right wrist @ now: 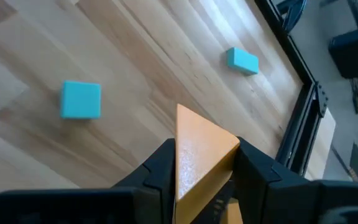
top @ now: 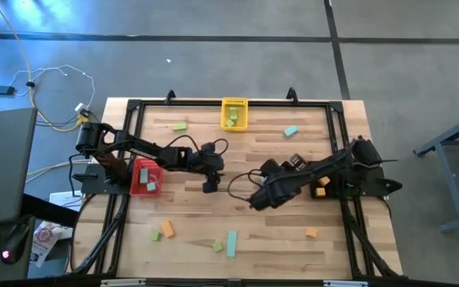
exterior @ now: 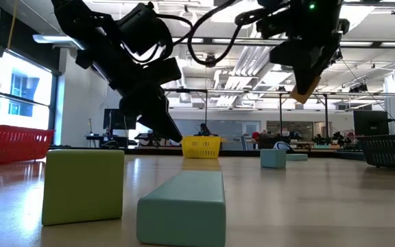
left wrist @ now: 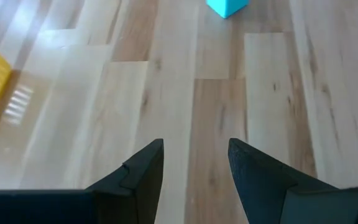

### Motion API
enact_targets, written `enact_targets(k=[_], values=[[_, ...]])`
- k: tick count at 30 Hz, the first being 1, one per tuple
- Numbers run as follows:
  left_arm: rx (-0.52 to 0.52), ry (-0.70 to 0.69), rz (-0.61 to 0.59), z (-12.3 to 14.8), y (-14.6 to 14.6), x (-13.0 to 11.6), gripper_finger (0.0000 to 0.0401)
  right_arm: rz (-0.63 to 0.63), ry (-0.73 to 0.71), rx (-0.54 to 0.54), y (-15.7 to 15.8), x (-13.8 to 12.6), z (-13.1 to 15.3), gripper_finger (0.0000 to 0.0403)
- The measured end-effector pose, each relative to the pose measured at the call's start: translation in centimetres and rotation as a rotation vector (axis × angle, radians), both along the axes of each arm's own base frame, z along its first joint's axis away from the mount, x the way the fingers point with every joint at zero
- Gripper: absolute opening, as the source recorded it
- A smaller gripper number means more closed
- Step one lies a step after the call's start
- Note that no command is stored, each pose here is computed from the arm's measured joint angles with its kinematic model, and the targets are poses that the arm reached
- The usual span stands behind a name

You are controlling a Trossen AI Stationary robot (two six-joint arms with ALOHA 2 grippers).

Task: Sort & place blocks by color
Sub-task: Put the orange block into the black bin

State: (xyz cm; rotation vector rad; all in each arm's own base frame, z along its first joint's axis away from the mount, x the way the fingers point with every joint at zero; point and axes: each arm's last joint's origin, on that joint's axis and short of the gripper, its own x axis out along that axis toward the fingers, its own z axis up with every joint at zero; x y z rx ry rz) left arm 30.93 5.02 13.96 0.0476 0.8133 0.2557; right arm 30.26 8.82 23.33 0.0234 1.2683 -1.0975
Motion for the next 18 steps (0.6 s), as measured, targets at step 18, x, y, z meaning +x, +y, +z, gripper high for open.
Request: enact_targets(k=[18], values=[[-0.014, 0.011, 0.010, -0.1, 0.0, -0.1, 0.0166, 0.022, -0.028, -0.112, 1.2, -3.8, -1.4, 0.0097]])
